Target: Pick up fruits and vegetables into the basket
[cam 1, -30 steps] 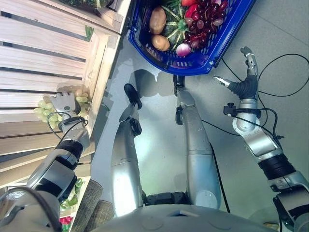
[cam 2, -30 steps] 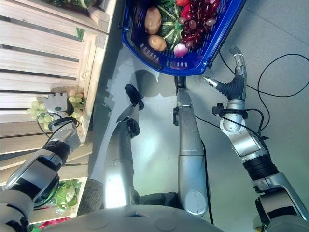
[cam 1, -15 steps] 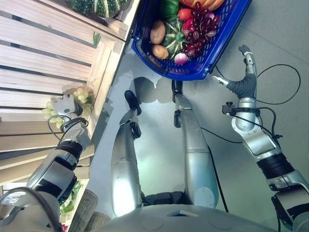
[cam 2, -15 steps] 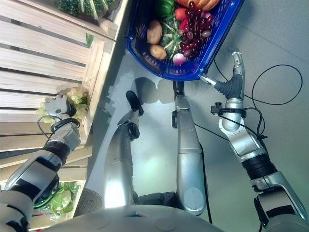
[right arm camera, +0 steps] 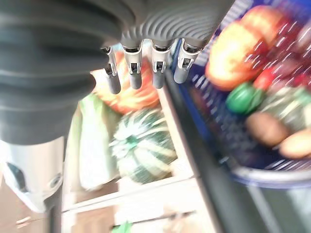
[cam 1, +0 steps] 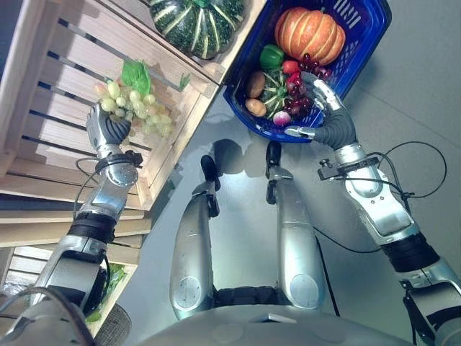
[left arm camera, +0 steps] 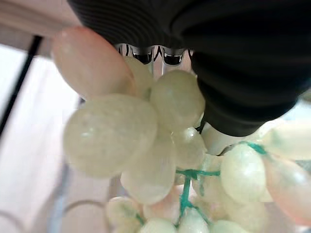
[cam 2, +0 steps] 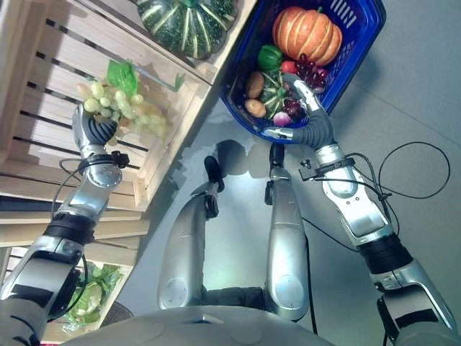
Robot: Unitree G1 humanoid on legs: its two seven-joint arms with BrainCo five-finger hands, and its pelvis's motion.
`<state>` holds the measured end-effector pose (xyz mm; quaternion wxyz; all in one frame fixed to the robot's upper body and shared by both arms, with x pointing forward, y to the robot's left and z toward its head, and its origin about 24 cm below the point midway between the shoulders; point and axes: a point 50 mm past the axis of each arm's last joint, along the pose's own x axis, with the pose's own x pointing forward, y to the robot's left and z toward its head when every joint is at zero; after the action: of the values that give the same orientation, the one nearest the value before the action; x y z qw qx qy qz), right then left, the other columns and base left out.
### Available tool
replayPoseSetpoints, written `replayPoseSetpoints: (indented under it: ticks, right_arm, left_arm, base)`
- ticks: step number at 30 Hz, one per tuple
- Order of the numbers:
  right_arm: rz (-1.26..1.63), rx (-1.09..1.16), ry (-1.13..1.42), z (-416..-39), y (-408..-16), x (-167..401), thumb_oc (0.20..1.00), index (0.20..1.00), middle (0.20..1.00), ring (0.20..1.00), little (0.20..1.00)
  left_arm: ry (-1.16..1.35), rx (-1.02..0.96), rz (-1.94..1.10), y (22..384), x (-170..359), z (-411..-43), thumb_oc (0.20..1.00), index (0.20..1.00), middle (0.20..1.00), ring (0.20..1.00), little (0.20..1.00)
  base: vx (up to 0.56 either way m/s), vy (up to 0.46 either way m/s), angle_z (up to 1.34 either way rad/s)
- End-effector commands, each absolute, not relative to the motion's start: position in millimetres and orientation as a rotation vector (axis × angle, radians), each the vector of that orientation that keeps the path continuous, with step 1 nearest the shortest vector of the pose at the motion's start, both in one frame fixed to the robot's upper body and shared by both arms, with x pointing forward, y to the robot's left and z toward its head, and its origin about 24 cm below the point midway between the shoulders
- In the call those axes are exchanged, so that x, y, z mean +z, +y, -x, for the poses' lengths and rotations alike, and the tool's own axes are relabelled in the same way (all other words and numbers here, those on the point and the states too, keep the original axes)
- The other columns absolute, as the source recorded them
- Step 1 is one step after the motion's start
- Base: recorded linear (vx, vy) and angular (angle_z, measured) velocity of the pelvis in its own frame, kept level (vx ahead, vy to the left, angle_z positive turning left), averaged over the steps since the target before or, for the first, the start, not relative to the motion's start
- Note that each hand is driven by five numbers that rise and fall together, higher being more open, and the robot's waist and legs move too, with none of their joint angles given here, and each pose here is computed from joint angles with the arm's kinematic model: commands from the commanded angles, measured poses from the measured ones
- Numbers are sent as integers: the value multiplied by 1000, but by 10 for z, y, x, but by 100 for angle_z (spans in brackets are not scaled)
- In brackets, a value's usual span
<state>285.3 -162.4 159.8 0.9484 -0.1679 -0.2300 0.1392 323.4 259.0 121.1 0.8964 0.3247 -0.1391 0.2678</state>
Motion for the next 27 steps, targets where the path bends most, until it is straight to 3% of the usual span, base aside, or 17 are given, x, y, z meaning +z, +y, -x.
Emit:
replayPoseSetpoints:
  ticks: [1, 15, 27]
  right_arm:
    - [248, 461, -571, -2731, -1340, 1860, 1000, 1000, 1000, 1000, 1000]
    - [148, 662, -622, -2788, -817, 2339, 1000, 1000, 1000, 1000, 1000]
    - [52, 650, -533, -2886, -517, 2461, 1000, 1000, 1000, 1000, 1000]
  left_arm:
    - [-400, 591, -596, 2767, 1540, -3155, 200, 200, 200, 200, 200]
    - [-582, 357, -563, 2377, 2108, -3249, 200, 200, 200, 200, 200]
    - [-644, 62, -649, 1814, 2347, -3318, 200, 200, 200, 200, 200]
  base:
    - [24, -14, 5]
    - [55, -33, 6]
    - [116, -13, 6]
